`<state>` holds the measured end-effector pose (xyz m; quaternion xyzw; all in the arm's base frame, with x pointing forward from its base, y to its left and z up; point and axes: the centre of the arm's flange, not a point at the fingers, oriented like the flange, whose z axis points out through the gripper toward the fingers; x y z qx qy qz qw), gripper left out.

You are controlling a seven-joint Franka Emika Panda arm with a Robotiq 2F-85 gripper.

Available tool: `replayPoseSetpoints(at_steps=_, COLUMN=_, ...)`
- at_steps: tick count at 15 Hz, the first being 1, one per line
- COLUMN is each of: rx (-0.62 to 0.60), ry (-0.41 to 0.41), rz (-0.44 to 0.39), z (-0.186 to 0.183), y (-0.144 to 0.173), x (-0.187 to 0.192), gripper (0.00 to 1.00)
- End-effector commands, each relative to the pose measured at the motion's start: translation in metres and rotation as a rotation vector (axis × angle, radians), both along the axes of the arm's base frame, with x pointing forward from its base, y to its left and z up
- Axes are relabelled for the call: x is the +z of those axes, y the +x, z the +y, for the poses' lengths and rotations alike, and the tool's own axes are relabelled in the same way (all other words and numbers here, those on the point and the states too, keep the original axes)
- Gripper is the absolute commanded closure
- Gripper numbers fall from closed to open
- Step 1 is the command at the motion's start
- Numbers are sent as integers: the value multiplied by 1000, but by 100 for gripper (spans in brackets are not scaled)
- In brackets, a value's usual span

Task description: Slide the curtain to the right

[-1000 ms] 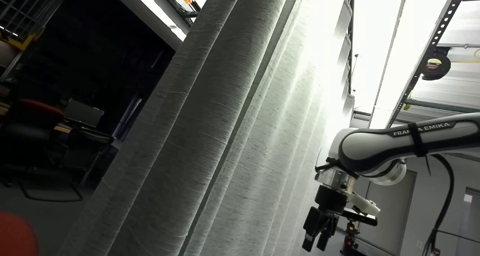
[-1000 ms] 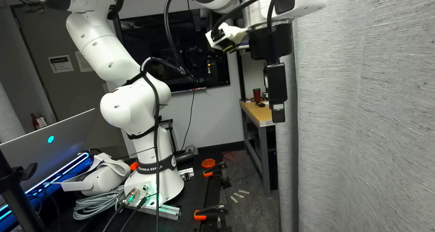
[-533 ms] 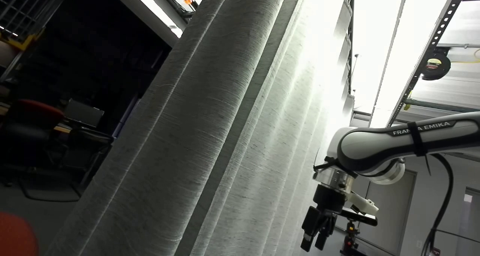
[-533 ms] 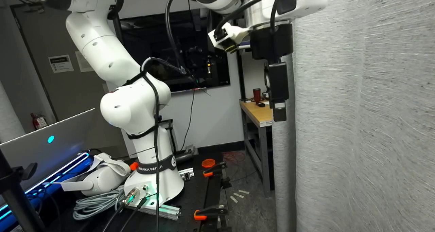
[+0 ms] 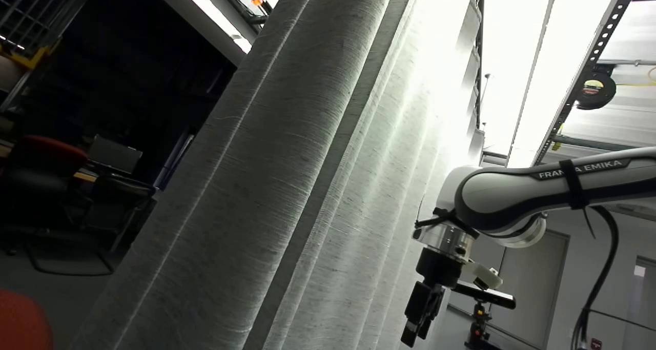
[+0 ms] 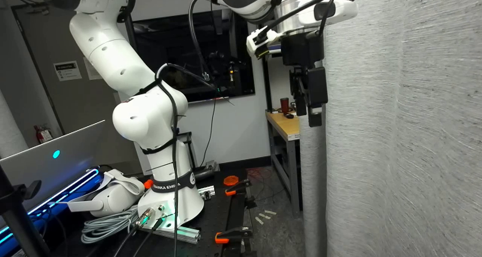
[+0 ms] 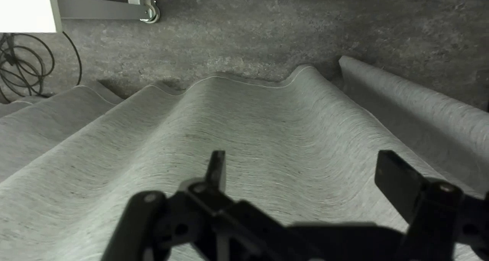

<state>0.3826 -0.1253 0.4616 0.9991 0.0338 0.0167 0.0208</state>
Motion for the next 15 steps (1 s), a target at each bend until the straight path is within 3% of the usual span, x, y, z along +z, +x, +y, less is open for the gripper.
replayPoseSetpoints(at_steps=1, rx=120, ry=26, rz=-12, z=42, y=-3, x=-1, gripper=0)
replayPoseSetpoints(at_steps=7, rx=292, ry=48, rz=-12, z=112, y=-5, x=-7, gripper=0)
replayPoseSetpoints(at_steps=15, rx=544, ry=88, rz=-123, z=196, y=-22, x=22, gripper=0)
